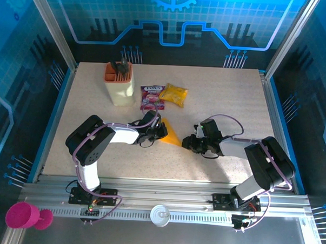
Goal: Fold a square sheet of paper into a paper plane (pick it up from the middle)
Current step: Turn over the paper at the center of the table.
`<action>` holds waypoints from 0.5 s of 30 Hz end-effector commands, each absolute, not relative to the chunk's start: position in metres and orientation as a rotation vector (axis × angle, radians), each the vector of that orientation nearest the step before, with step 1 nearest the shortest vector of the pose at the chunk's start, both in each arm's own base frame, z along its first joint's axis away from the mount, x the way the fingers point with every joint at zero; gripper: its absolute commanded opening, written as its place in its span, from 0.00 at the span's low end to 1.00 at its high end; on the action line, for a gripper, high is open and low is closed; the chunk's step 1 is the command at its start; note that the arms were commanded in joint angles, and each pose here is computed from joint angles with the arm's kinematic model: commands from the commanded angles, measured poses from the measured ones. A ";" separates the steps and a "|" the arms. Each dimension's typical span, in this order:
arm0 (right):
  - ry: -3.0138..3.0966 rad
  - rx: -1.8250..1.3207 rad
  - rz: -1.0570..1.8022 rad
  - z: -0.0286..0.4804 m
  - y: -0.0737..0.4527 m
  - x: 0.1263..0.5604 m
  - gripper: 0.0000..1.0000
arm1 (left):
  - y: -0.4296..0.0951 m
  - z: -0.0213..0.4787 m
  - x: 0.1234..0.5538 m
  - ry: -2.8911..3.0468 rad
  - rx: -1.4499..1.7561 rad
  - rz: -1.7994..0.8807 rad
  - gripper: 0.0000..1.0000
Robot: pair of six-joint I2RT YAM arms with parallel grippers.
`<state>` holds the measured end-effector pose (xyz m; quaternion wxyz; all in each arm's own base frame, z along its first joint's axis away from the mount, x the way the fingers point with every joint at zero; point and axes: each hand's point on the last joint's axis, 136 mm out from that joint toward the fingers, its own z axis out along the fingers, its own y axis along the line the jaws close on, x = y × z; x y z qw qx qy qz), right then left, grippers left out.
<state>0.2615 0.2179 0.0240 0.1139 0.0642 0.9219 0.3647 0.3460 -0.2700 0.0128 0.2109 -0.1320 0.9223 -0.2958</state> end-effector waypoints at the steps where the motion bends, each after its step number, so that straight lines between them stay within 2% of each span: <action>1: 2.691 0.158 1.104 0.032 0.227 0.263 0.28 | -0.231 -0.054 0.292 2.842 -0.404 -0.582 0.00; 15: 2.747 0.201 1.038 0.016 0.218 0.249 0.31 | -0.231 -0.056 0.291 2.841 -0.408 -0.585 0.00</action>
